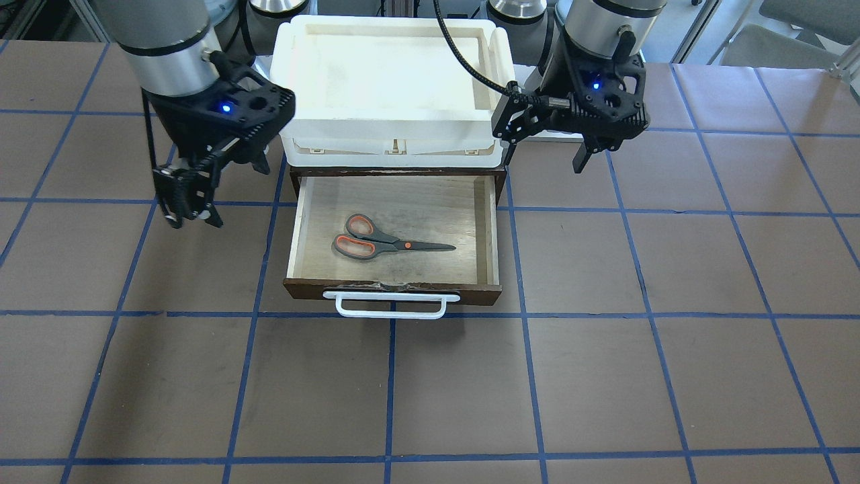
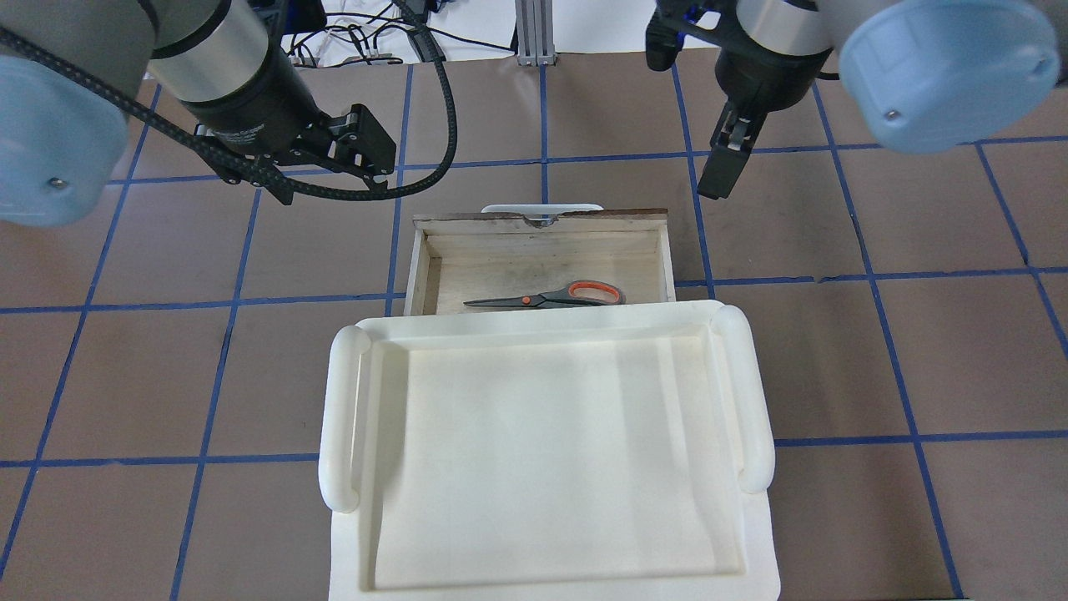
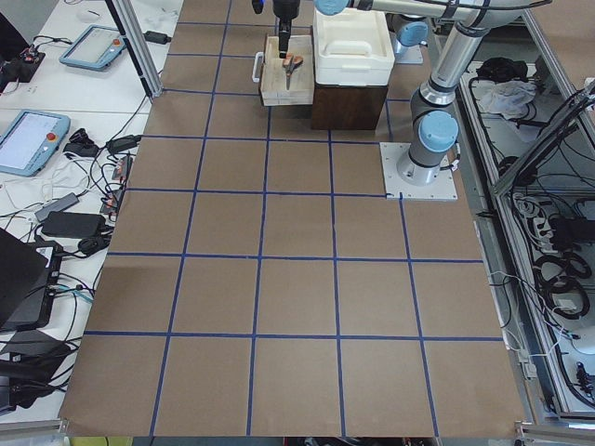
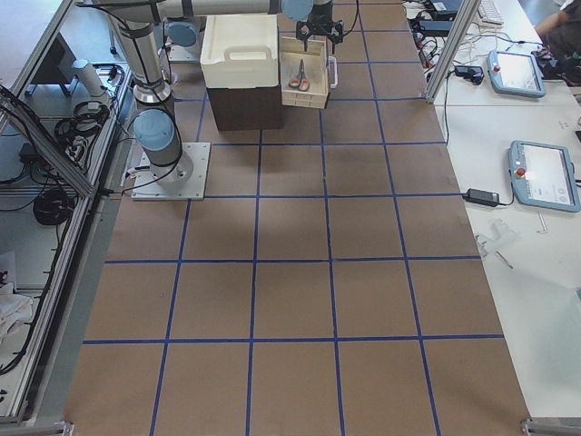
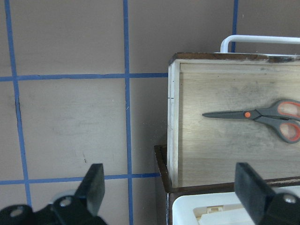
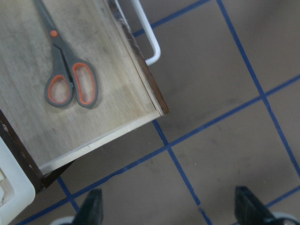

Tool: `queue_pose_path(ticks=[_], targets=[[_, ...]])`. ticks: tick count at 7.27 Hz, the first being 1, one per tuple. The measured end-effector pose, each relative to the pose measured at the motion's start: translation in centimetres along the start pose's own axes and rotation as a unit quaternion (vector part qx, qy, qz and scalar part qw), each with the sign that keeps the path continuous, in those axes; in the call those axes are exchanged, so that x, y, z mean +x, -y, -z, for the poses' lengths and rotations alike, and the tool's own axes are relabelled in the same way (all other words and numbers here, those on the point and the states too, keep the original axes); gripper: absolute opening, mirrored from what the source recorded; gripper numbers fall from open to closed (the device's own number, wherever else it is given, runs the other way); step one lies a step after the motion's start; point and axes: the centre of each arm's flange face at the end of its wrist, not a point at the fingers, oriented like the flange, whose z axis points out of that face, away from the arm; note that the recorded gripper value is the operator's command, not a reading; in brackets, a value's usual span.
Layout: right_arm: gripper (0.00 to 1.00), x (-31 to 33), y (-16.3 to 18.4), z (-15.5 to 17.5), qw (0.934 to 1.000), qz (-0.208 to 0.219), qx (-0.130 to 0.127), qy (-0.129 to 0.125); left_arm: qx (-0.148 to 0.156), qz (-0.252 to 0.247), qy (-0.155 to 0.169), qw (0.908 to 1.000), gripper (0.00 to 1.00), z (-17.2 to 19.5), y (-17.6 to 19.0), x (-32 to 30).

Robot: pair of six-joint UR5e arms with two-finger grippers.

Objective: Put scissors in drawer and close it
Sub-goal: 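Raise the right gripper away from the drawer while the left arm starts moving, then reach the left gripper over the drawer front near its white handle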

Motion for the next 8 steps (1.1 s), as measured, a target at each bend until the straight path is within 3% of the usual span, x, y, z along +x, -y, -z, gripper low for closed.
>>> queue_pose_path(ticks=[1, 2, 4, 6, 7, 8], targets=[[1.0, 0.6, -1.4, 0.9, 0.9958, -0.092, -0.001, -0.005, -0.009, 0.0, 0.0, 1.0, 1.0, -1.6, 0.7, 0.1], [1.0, 0.7, -2.0, 1.4, 0.9817, -0.19, 0.0, -0.008, -0.008, 0.0, 0.001, 1.0, 1.0, -3.2, 1.8, 0.0], [1.0, 0.3, -2.3, 1.3, 0.933, -0.36, -0.003, -0.001, 0.02, 0.014, -0.006, 0.9997, 1.0, -6.0, 4.9, 0.6], [1.0, -0.2, -2.5, 0.3, 0.8963, -0.443, -0.022, 0.007, 0.033, 0.044, -0.015, 0.9984, 1.0, -8.5, 7.7, 4.2], [1.0, -0.2, -2.6, 0.0, 0.8886, -0.458, -0.028, 0.009, 0.035, 0.057, -0.017, 0.9976, 1.0, -9.9, 9.4, 6.4], [1.0, -0.2, -2.6, -0.2, 0.8855, -0.464, -0.03, 0.01, 0.032, 0.058, -0.016, 0.9977, 1.0, -11.4, 10.9, 8.4]])
